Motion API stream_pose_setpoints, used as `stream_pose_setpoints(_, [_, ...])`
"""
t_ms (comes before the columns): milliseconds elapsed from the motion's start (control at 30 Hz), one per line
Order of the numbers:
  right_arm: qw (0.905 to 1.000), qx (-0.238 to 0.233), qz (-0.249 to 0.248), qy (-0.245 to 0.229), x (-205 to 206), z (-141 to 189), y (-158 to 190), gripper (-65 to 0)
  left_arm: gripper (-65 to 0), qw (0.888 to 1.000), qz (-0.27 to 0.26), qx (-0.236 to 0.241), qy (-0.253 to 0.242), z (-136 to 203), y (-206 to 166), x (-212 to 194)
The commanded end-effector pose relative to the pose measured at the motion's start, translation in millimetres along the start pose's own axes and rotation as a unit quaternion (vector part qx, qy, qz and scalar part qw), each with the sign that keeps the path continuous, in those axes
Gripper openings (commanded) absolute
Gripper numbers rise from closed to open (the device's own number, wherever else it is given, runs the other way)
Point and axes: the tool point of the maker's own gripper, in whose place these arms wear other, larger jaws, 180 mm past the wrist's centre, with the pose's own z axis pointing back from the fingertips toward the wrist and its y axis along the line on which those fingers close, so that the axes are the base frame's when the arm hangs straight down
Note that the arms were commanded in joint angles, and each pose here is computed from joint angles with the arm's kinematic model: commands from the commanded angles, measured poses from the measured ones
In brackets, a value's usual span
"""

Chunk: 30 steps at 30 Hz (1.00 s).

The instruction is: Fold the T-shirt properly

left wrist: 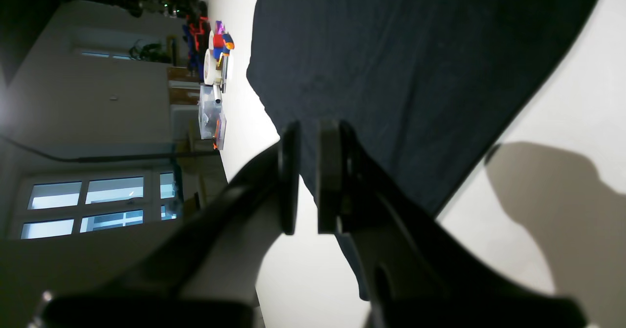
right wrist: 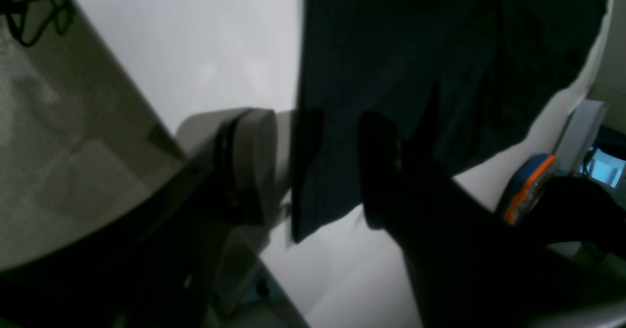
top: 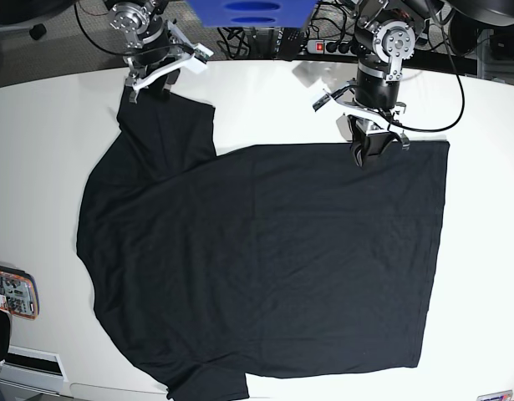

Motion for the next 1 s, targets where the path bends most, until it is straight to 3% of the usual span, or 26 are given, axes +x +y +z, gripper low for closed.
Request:
stream_pose_setpoints(0, [0.9999,-0.011,-0.001,-0.005,1.8,1.9,-5.9,-38.8,-59.0,1.0,-0.001,0.015,-0.006,1.8,7.8,2.1])
stream_pose_setpoints(133, [0.9999,-0.016,0.002,-0.001,-0.7,-7.5,-10.3,-38.8,-59.0,1.0,-0.001,0.015,-0.006,1.8,7.8,2.1])
stream_pose_setpoints(267, [0.9986,-0.053,0.007,-0.003,2.8,-28.9,-43.1,-38.8,-59.0,1.0,-0.001,0.015,-0.006,1.8,7.8,2.1])
stream_pose_setpoints(567, [0.9986,-0.047,0.013,-0.02,16.5,-28.1,-38.4,-39.0,-59.1,1.0,-0.001,0.014,-0.005,2.1,7.3,1.9])
stream_pose_setpoints(700, [0.9986,-0.048,0.013,-0.019,15.9,-28.5,-38.9,-48.5,-59.1,1.0,-0.001,0.014,-0.005,2.1,7.3,1.9])
stream_pose_setpoints(800, [0.9986,-0.048,0.013,-0.018,15.1,-28.8,-38.7,-62.9,-59.1,1.0,-0.001,0.013,-0.007,2.3,6.7,2.8])
stream_pose_setpoints(967, [0.9987,-0.049,0.011,-0.011,12.1,-28.3,-39.8,-65.0,-59.2,1.0,-0.002,0.012,-0.006,2.0,5.9,1.4])
